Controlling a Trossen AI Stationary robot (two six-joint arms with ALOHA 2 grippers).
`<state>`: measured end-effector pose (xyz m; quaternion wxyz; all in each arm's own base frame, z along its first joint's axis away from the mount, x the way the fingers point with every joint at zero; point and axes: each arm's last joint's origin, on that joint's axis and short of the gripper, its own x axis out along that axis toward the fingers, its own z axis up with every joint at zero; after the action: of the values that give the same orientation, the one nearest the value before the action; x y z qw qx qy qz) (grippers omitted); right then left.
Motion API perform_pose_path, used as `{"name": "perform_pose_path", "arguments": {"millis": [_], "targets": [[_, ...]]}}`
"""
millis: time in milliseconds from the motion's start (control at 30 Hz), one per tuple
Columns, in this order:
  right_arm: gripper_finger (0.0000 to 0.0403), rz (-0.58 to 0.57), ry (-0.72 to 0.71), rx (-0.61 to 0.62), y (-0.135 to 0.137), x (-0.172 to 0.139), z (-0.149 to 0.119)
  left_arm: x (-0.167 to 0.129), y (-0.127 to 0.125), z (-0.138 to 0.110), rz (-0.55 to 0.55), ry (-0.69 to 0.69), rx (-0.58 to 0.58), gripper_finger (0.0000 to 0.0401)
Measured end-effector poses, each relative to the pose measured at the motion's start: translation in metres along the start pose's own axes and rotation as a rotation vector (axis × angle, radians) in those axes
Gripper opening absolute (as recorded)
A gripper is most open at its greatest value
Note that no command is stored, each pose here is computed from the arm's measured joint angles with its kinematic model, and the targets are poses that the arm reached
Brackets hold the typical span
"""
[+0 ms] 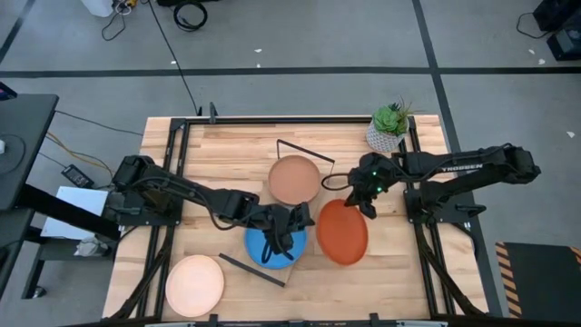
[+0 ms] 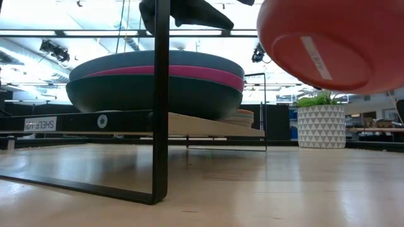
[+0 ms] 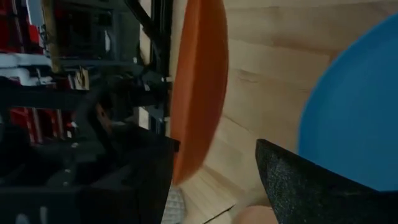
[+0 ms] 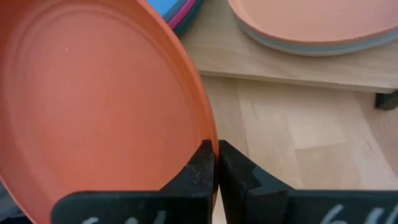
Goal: Place and stack plates onto a shelf
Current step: Stack the orange plate on top of the blue plate
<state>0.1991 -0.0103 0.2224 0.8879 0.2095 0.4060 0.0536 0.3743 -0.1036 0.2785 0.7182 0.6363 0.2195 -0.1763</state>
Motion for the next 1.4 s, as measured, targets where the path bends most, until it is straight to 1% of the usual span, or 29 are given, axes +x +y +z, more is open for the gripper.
{"name": "perform_pose_path", "arguments": {"millis": [100,167,433,667,767,833,967,1133,1267,1400], "targets": [[0.0014,-0.005,-0.011,0.024,-0.003,0.000,0.002,0.001,0.003,-0.002,0.027,-0.002,0.026,0.0233],[0.0014,-0.008,-0.021,0.034,-0.004,0.000,0.003,0.001,0.005,-0.004,0.040,-0.003,0.021,0.0233],[0.0014,-0.049,-0.061,0.080,-0.011,-0.002,0.007,0.004,0.008,-0.015,0.024,-0.026,0.016,0.0233],[0.0014,-0.021,-0.097,0.100,-0.014,-0.004,0.011,0.015,0.001,-0.014,-0.024,-0.099,0.067,0.0233],[0.0014,-0.005,-0.108,0.105,-0.014,-0.005,0.013,0.020,-0.003,-0.013,-0.034,-0.086,0.102,0.0229],[0.0014,0.000,-0.111,0.105,-0.014,-0.005,0.013,0.021,-0.003,-0.013,-0.027,-0.085,0.101,0.0217],[0.0018,0.001,-0.112,0.099,-0.014,-0.005,0.013,0.021,-0.003,-0.013,-0.024,-0.080,0.091,0.0174],[0.0038,0.016,-0.129,0.087,-0.013,-0.005,0.015,0.020,-0.006,-0.006,-0.040,-0.098,0.050,0.0124],[0.0058,0.022,-0.139,0.069,-0.011,-0.008,0.019,0.017,-0.009,0.003,-0.055,-0.118,0.028,0.0099],[0.0072,0.011,-0.157,0.037,-0.005,-0.020,0.027,0.008,-0.011,0.008,-0.084,-0.116,-0.036,0.0080]]}}
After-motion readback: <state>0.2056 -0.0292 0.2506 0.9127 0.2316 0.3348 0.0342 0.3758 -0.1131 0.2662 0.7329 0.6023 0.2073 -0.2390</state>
